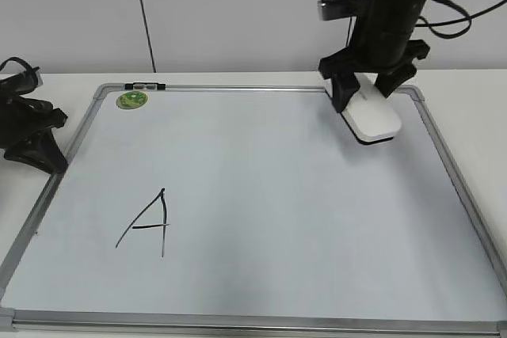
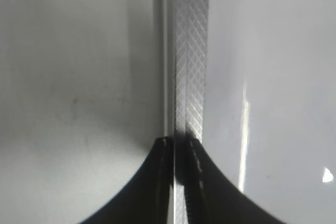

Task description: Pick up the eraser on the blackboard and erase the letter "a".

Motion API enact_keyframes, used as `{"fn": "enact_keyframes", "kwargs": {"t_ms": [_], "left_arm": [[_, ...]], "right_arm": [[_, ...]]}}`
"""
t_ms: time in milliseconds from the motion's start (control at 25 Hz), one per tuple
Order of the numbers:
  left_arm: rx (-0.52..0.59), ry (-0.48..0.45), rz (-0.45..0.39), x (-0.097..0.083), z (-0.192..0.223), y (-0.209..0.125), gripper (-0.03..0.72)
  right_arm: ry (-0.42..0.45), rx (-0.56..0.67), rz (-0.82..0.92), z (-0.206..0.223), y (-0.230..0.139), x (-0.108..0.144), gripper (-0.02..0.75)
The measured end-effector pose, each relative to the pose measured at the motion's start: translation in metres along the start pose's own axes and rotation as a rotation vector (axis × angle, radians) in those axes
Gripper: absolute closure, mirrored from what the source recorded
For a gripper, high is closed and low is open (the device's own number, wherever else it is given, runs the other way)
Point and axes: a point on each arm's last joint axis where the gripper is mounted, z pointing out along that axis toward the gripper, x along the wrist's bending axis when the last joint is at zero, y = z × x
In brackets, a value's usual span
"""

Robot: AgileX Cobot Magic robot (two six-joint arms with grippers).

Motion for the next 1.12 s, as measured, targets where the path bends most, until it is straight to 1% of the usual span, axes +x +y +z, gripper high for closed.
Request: {"fn": "enact_keyframes", "kwargs": {"t_ms": [120,240,360,480,600,760,960,1120], "left_arm": [[0.002,0.000,-0.001,0.000,0.001,0.000,0.659],[0.002,0.000,-0.001,0.000,0.001,0.000,0.659],[0.002,0.000,-0.001,0.000,0.001,0.000,0.659],[0.002,0.000,-0.001,0.000,0.001,0.000,0.659],[0.002,0.000,-0.001,0.000,0.001,0.000,0.659],[0.002,0.000,-0.001,0.000,0.001,0.000,0.659],[0.002,0.000,-0.001,0.000,0.001,0.000,0.659],[0.002,0.000,-0.001,0.000,0.001,0.000,0.659]], "right_arm": [[-0.003,-0.030,0.042,-0.018,-0.004,-0.018,0.209],[-0.008,-0.027,0.090,-0.025,-0.013,-0.038,0.209],[0.000,0.008,0.148,-0.026,-0.030,-0.055,0.209],[0.017,0.063,0.202,-0.021,-0.050,-0.066,0.209],[0.021,0.112,0.238,-0.010,-0.068,-0.070,0.209],[0.030,0.125,0.276,0.010,-0.084,-0.071,0.209],[0.022,0.089,0.318,0.018,-0.090,-0.084,0.209],[0.017,0.070,0.326,0.027,-0.087,-0.087,0.209]]}}
